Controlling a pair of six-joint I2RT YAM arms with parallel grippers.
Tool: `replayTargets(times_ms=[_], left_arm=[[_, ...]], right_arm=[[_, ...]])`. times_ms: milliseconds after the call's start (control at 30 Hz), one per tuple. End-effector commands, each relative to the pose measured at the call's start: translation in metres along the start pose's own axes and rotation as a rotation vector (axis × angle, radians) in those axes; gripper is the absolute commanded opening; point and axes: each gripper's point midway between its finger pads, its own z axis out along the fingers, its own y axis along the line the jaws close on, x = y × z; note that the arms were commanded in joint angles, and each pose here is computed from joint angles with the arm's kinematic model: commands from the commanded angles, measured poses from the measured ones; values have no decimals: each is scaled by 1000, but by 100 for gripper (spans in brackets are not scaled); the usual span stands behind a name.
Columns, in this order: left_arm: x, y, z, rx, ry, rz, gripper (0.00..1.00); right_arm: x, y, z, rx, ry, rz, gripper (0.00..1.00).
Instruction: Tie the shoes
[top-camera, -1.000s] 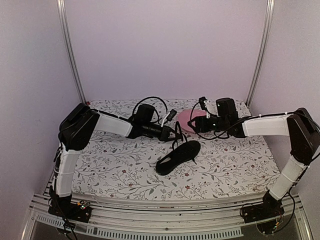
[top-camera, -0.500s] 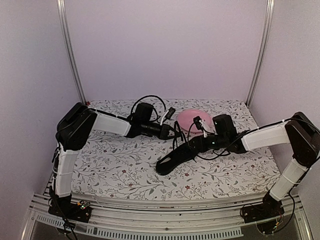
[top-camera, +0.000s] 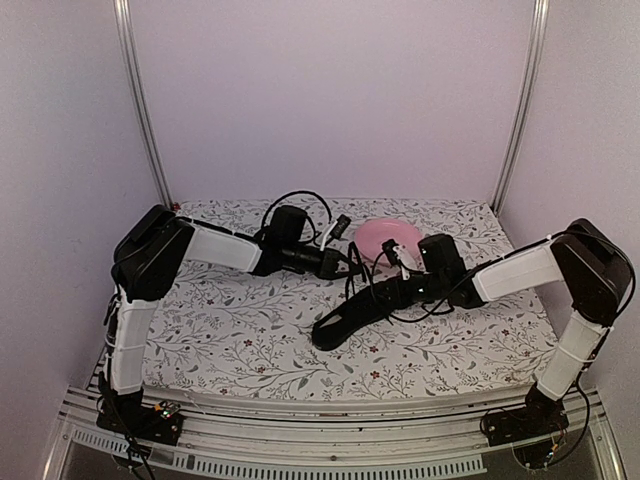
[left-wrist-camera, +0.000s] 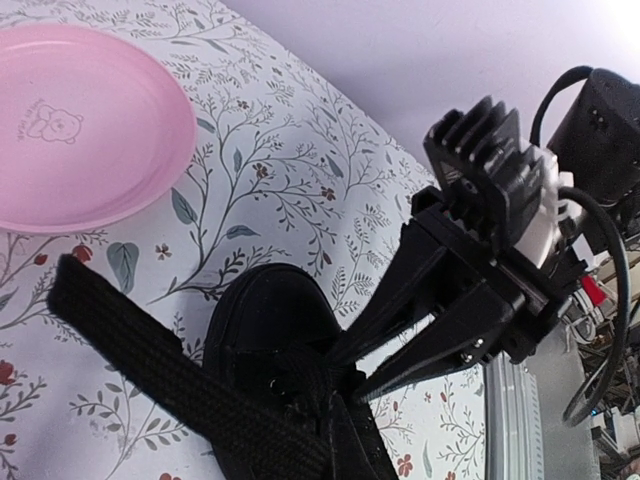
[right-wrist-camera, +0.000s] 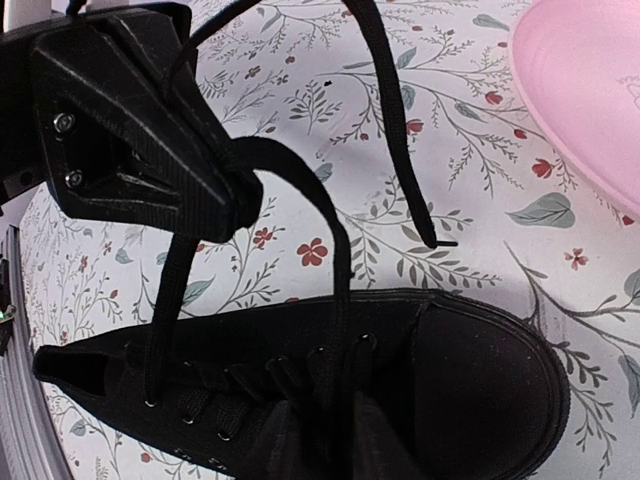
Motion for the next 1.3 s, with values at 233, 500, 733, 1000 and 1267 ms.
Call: replayTargets(times_ms=[233,500,733,1000,1267], left_arm=[[-19,6,-8,-57,-32,-20,0],[-19,3,-8,-51,-26,-65,0],[-8,-3,-1,-16,12,-105,0],[-7,-4,-3,-37,34,-102,0],[-9,-13,-6,-6,54,-99,0]], right_arm=[[-66,62,-44,-180,-179,-108,2],[-79,106,-45,-318,-246,-217,2],[-87,128,-33,-373,-298,-297,2],[-87,129,-21,-360,-325,-373,2],[-85,135,-19,-393,-337,-459,2]])
